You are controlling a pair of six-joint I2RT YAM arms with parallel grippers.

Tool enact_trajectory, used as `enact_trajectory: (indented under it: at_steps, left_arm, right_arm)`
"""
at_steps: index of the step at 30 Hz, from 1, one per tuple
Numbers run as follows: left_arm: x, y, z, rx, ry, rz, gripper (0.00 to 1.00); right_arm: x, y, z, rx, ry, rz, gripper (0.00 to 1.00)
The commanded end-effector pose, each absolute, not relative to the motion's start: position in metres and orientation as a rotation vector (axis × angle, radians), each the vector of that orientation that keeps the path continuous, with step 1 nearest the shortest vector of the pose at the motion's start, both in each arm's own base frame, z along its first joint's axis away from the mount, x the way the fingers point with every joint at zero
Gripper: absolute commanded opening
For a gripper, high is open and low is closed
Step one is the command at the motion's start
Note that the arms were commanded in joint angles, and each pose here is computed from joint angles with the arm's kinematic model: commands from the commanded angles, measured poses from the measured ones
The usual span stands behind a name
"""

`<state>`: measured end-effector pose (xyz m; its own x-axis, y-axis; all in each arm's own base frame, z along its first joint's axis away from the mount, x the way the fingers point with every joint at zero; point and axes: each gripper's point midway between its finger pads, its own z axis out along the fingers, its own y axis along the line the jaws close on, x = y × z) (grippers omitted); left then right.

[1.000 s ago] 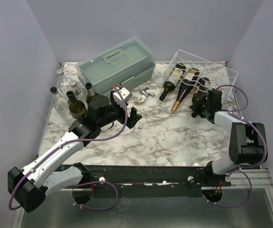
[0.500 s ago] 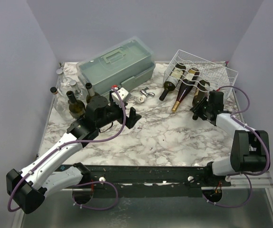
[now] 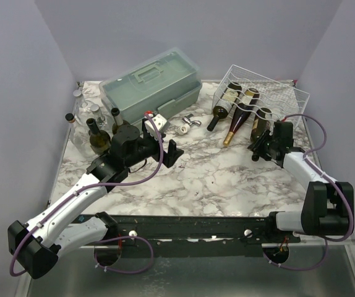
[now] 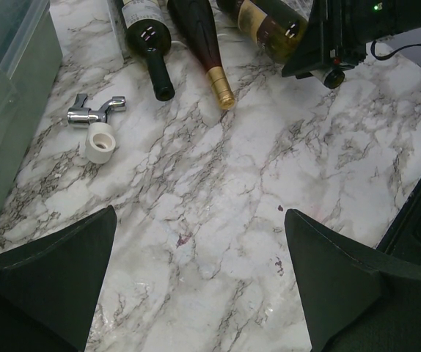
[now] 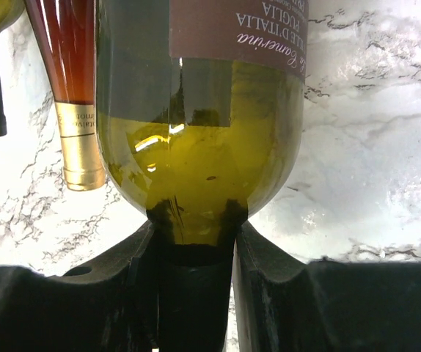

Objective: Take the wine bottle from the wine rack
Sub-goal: Pick up the wine bottle from the wine rack.

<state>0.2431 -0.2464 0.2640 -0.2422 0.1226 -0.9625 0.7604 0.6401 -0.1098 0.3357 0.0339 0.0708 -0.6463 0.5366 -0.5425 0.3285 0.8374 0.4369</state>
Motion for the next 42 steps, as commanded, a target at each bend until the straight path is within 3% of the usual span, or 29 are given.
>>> enact_trajectory:
  at_steps: [1,42]
  left_arm:
    - [0.241,-0.245,0.265,0.728,1.727,-0.705,0.99]
    - [0.235,-0.246,0.274,0.735,1.692,-0.732,0.99]
  right_arm:
    - [0.352,0.035,0.109,0.514,2.182,0.431,0.0]
    - [0.295,0.051,0.142,0.472,2.233,0.512,0.0]
